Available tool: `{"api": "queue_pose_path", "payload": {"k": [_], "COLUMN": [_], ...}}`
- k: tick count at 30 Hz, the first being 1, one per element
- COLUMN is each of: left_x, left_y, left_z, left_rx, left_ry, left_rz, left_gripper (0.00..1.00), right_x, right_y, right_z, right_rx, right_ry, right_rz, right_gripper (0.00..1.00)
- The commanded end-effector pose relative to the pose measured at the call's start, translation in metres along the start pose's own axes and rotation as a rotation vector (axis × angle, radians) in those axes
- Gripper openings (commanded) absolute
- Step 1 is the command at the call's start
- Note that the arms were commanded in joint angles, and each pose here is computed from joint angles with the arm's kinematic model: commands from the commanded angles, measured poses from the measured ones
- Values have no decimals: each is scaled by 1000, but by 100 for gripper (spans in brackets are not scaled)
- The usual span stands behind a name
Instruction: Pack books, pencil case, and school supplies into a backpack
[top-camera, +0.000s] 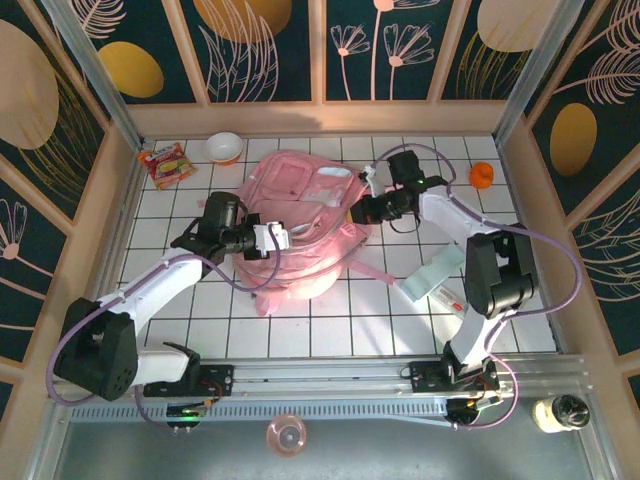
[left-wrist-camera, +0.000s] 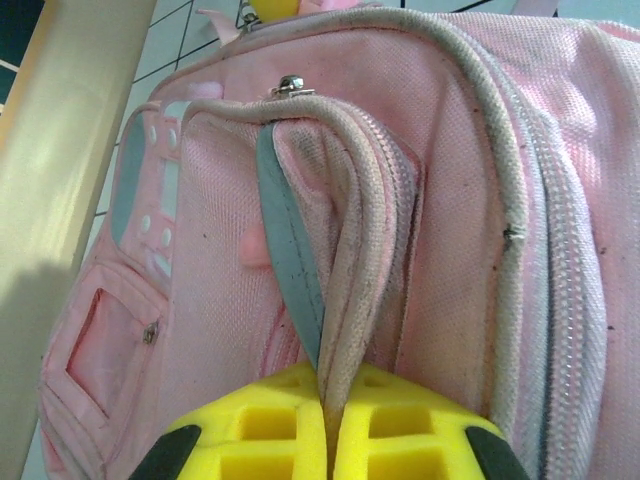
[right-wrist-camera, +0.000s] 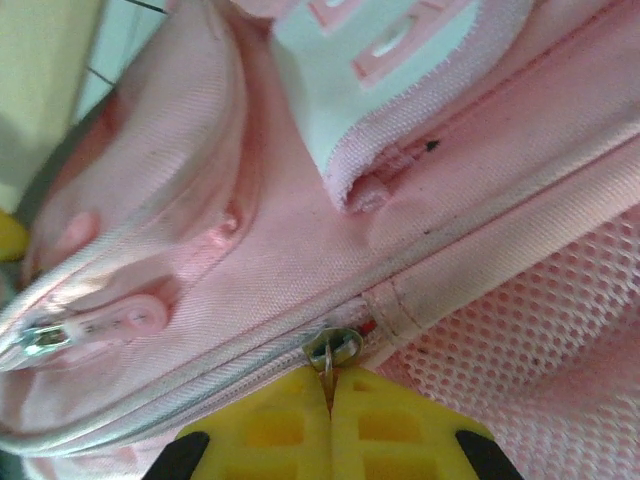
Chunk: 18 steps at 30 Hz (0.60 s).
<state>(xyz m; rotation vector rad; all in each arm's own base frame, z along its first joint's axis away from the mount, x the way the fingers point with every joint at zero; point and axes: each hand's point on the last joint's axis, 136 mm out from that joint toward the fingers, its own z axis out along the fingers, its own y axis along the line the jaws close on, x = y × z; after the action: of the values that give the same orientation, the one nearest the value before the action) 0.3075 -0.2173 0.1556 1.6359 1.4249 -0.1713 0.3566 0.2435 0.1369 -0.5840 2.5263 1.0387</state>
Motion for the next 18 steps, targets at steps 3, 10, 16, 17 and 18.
{"api": "queue_pose_path", "payload": {"k": [3, 10, 16, 17, 18], "left_x": [-5, -10, -16, -15, -15], "left_y": [4, 8, 31, 34, 37], "left_z": [-7, -9, -7, -6, -5], "left_rx": [-2, -29, -120, -129, -142], "left_ry": [7, -11, -37, -33, -30], "left_rz": [71, 49, -121, -158, -187], "left_gripper": [0, 0, 0, 0, 0], "right_x": [-10, -32, -13, -5, -1], "right_y": [-50, -42, 7, 16, 24], "right_z": [-6, -16, -17, -17, -17], "right_rx": [338, 348, 97, 53, 17], "right_ry": [17, -58, -16, -7, -5], "right_rz": [-61, -140, -105, -95, -89], "right_gripper": [0, 0, 0, 0, 0]}}
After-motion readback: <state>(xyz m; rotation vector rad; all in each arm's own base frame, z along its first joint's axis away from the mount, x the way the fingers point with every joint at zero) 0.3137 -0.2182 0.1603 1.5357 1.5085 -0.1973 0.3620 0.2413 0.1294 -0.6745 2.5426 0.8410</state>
